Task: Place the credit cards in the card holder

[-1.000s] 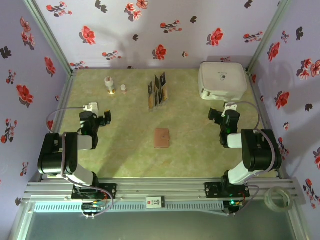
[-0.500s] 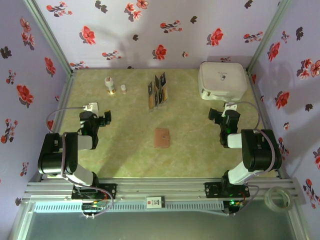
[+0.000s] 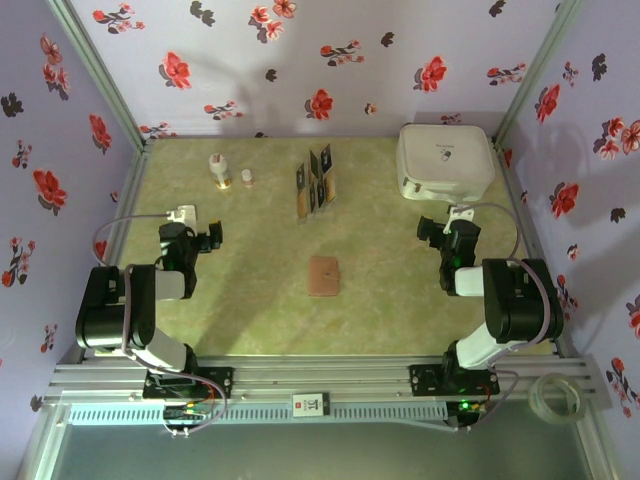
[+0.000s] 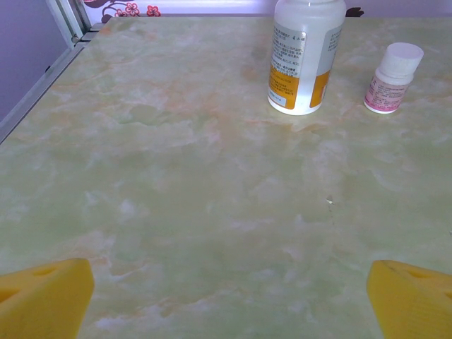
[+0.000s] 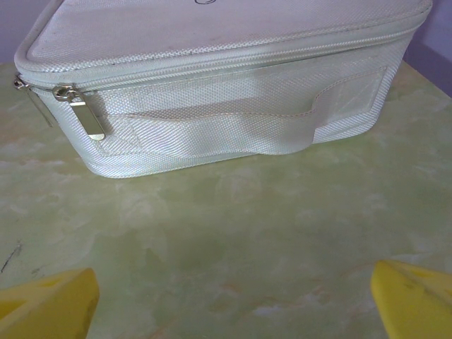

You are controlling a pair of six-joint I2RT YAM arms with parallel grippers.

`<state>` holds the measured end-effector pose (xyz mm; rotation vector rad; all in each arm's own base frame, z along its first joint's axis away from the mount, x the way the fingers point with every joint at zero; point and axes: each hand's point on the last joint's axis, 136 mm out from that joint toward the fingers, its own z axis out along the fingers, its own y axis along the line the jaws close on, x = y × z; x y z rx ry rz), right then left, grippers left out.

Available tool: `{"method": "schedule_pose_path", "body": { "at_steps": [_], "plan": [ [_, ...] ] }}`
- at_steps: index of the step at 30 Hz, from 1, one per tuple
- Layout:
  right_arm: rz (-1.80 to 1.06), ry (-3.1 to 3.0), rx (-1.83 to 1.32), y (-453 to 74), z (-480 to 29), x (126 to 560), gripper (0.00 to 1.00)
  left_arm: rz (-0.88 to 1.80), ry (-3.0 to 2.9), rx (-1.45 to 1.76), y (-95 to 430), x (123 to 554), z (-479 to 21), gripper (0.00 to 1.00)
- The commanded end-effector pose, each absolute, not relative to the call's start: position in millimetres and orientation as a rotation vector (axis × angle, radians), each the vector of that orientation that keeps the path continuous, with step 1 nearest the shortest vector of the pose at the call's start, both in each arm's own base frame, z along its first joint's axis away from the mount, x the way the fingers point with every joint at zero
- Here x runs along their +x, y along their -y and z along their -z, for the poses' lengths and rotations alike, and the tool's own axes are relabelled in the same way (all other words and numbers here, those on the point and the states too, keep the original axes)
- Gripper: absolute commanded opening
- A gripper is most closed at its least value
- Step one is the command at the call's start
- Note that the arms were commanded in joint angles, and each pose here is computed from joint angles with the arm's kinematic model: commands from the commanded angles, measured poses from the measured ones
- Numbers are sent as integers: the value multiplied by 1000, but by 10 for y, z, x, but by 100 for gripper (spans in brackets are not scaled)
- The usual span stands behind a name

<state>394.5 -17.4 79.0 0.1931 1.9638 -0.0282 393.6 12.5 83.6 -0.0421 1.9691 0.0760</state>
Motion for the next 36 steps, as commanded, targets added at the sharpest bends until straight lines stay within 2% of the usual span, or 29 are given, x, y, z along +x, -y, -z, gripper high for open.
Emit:
{"method": "schedule_pose_path", "body": {
  "at_steps": [1,9,16,22,25,29,34,36],
  "plan": [
    [48,-1942,193,197,-853,3976,99,-80,-1935,-32,-140,3996,-927,100],
    [46,-1935,193,200,-865,3958,99,-79,-1930,-33,-143,3992,-935,100],
    [81,-1946,240,267,-1271,3922,99,-80,-1954,-21,-121,3997,-1157,100],
    [11,-1959,450,337,-1802,3817,99,-89,-1940,-60,-164,3950,-1462,100],
    [28,-1883,829,633,-1980,3575,99,-34,-1913,-156,-173,3921,-1693,100],
    [-170,-1951,747,339,-2099,3572,99,47,-1946,-327,-185,3863,-1884,100],
    [-416,-2097,618,-147,-1919,3453,99,193,-2054,-444,64,3740,-1910,100],
    [-511,-2163,564,-374,-1812,3375,94,248,-2088,-436,247,3680,-1878,100]
  ]
}}
